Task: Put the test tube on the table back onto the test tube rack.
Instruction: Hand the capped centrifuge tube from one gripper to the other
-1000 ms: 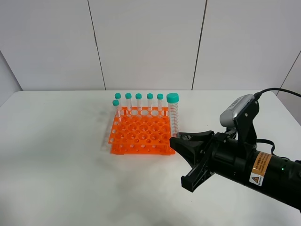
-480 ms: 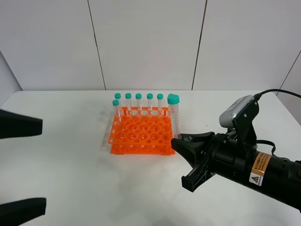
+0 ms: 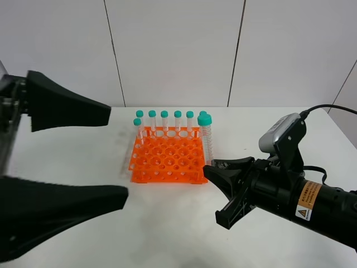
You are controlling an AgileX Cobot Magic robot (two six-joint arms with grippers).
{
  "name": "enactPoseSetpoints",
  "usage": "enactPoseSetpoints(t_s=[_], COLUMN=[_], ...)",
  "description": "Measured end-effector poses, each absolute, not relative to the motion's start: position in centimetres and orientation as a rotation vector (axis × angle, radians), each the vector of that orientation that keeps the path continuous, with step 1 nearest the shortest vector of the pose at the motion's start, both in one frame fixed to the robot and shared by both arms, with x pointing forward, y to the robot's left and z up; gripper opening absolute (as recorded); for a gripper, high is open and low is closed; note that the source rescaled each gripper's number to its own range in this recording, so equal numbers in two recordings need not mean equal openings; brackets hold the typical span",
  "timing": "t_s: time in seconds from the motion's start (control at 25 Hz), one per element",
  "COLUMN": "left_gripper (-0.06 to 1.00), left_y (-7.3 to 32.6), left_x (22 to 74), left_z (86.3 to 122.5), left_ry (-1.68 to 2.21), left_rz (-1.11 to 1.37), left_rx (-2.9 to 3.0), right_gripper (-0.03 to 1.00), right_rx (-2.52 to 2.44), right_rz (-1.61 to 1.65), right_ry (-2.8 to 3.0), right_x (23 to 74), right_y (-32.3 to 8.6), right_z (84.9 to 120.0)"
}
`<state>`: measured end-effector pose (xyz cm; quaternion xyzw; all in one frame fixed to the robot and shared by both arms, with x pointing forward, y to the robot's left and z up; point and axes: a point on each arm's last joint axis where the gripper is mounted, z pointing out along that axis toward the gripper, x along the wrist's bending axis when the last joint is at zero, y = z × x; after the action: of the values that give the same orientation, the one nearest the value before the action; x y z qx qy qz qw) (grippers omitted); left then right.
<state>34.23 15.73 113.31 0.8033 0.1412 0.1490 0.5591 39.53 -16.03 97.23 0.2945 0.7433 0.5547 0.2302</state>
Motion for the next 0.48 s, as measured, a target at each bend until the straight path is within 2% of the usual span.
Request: enactPoseSetpoints(t_s=[0.48], left_gripper=[1.00], left_y=[11.2], left_x=[39.7], left_z=[110.2], left_ry=[0.378], left_rz=[0.424], left_rx=[1.911], right_gripper=[0.00], right_rx=[0.810], right_rz=[1.526], right_ry=[2.045], right_x=[39.5], right_y=[-16.0], right_z=[97.2])
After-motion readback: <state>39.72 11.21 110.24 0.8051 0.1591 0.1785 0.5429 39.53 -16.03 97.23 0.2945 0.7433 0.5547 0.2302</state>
